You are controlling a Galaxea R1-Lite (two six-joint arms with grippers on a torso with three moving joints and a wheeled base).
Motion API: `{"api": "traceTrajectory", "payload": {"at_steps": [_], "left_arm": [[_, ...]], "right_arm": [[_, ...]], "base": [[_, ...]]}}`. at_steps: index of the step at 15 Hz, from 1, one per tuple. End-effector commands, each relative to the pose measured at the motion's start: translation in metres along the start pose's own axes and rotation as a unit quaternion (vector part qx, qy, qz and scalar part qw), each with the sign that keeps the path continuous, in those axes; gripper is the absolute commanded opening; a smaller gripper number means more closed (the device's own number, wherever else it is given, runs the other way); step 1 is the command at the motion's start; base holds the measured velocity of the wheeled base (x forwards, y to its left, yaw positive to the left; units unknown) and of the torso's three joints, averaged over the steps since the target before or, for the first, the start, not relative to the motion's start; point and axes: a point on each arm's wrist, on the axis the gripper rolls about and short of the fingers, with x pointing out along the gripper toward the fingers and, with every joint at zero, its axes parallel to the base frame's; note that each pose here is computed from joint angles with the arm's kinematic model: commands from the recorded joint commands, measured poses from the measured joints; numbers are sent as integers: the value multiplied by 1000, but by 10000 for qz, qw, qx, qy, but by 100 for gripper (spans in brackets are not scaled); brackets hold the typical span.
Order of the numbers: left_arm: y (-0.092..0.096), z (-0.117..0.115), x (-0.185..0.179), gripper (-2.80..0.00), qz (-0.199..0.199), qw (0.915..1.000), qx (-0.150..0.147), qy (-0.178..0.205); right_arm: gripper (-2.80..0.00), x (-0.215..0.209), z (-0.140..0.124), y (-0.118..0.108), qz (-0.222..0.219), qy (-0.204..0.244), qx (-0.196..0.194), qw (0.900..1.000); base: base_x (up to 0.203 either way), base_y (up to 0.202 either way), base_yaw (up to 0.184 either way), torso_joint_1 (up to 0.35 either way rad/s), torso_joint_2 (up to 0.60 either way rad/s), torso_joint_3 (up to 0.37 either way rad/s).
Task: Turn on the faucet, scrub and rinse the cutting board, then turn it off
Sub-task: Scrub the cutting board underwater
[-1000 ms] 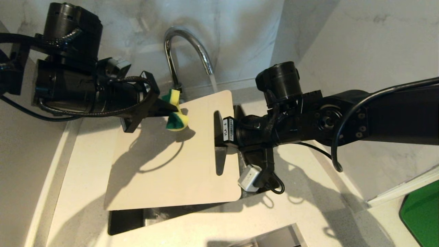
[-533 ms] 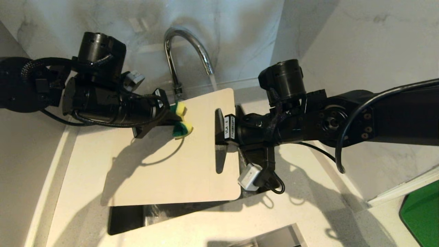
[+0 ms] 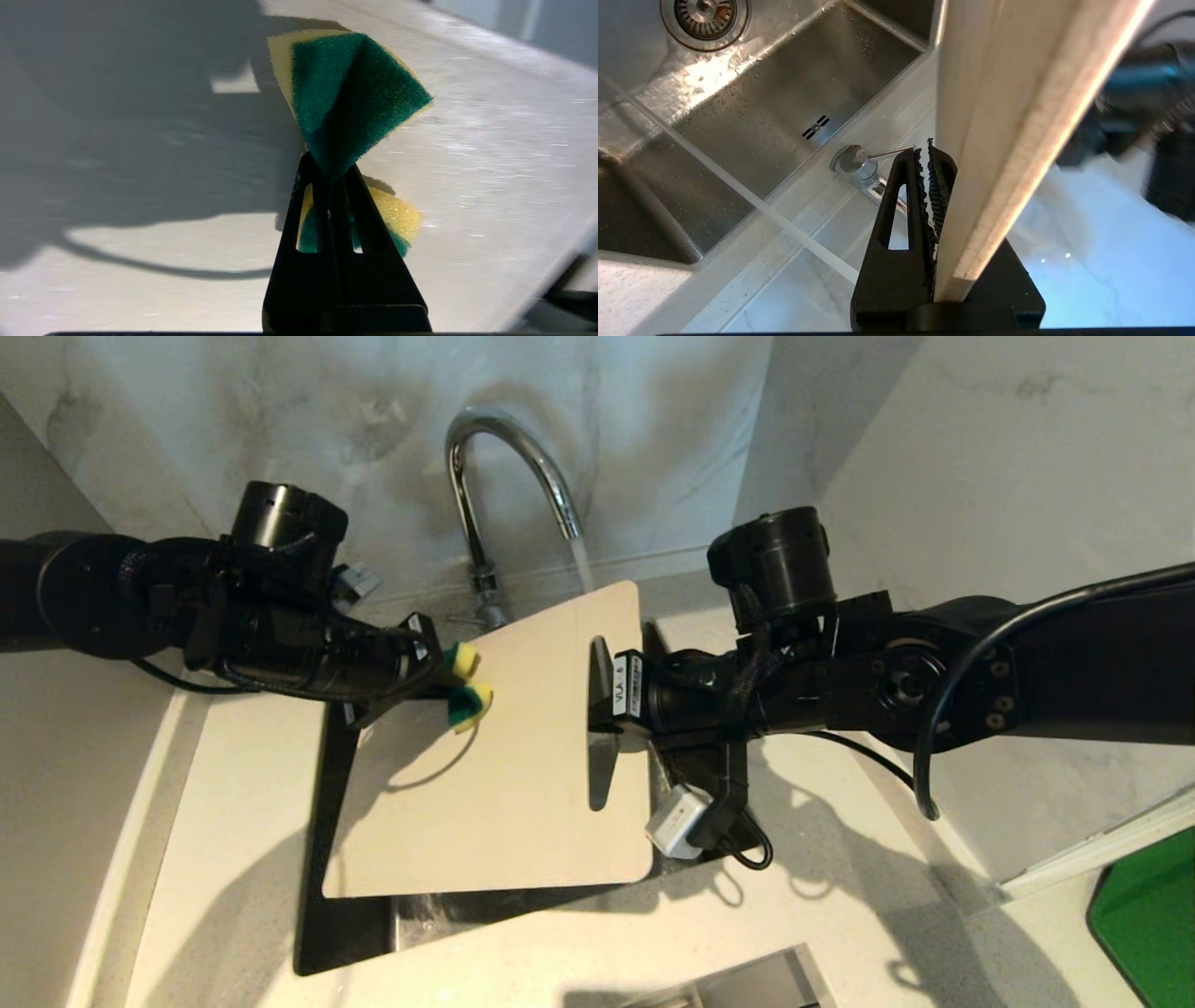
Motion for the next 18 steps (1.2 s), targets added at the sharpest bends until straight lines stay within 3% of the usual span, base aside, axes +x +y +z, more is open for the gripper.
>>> {"api": "traceTrajectory", "payload": {"at_steps": [1, 5, 9, 13, 15, 18], "left_arm": [[22, 5, -3, -280, 100, 9999, -76, 34], [64, 21, -7, -280, 343, 9994, -58, -68], [104, 34, -14, -280, 447, 9987, -239, -44], [132, 38, -14, -280, 595, 9978, -288, -80], [133, 42, -19, -280, 562, 9978, -258, -223], [104, 47, -41, -280, 250, 9983, -61, -515]], "right_arm": [[-280, -4, 0, -3, -41, 25, -94, 9999], [-280, -10, -3, -8, -92, 107, -100, 9998], [-280, -14, -3, -10, -107, 139, -82, 9998], [-280, -15, -3, -11, -118, 147, -91, 9998], [-280, -15, -3, -11, -113, 142, -87, 9998], [-280, -15, -2, -10, -99, 132, -76, 9998]], "base": [[0, 0, 0, 0, 0, 0], [0, 0, 0, 0, 0, 0], [0, 0, 0, 0, 0, 0], [0, 0, 0, 0, 0, 0], [0, 0, 0, 0, 0, 0], [0, 0, 0, 0, 0, 0]]}}
